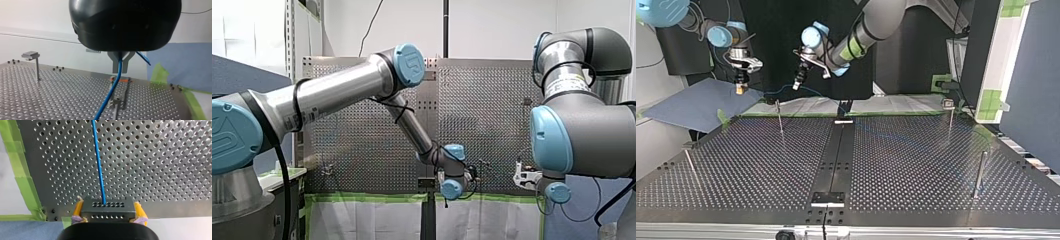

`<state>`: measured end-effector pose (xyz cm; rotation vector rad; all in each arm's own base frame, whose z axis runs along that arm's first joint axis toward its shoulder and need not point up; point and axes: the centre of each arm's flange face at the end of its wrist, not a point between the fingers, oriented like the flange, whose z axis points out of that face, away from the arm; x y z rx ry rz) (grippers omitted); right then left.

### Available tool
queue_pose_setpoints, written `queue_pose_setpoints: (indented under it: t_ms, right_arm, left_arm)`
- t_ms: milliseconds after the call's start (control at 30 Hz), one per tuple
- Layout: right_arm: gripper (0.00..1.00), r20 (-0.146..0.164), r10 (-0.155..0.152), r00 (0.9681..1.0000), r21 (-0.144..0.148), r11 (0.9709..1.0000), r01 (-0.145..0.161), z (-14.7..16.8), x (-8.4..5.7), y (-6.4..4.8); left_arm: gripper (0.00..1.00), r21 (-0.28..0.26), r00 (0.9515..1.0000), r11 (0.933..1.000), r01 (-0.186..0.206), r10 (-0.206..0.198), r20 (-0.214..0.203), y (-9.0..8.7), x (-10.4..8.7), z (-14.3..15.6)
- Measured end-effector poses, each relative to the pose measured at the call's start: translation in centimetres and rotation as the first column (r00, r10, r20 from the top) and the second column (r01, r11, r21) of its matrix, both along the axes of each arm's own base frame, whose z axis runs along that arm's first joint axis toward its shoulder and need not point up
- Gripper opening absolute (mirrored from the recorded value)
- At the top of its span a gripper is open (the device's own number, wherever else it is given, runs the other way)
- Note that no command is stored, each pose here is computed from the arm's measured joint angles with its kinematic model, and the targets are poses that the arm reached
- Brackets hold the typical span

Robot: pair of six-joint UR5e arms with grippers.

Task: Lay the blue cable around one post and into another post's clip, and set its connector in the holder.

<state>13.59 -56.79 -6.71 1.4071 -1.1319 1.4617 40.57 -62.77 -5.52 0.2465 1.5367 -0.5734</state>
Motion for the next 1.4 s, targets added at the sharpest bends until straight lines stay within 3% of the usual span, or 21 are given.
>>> queue_pose_setpoints:
  t_ms: [400,700,1000,1400]
  right_arm:
    - [0.21,-0.005,-0.021,0.9998,-0.009,0.9998,0.021,0.4,-1.3,-1.5]
    - [0.21,-0.004,-0.044,0.999,-0.011,0.999,0.044,0.5,-2.8,-2.0]
    - [0.21,-0.002,-0.061,0.9981,-0.015,0.998,0.061,0.6,-3.8,-2.4]
    - [0.21,-0.005,-0.053,0.9986,-0.021,0.9984,0.053,0.9,-3.7,-3.0]
  left_arm:
    - [0.0,-0.035,0.9996,0.999,0.029,-0.029,-0.002,-2.3,-0.1,-1.0]
    - [0.0,-0.037,0.9982,0.9984,0.043,-0.045,-0.04,-3.0,0.1,-3.5]
    - [0.0,-0.105,0.9976,0.9924,0.064,-0.067,-0.021,-4.6,1.4,-2.0]
    - [0.0,-0.131,0.9983,0.9899,0.054,-0.056,-0.014,-4.4,3.3,-1.2]
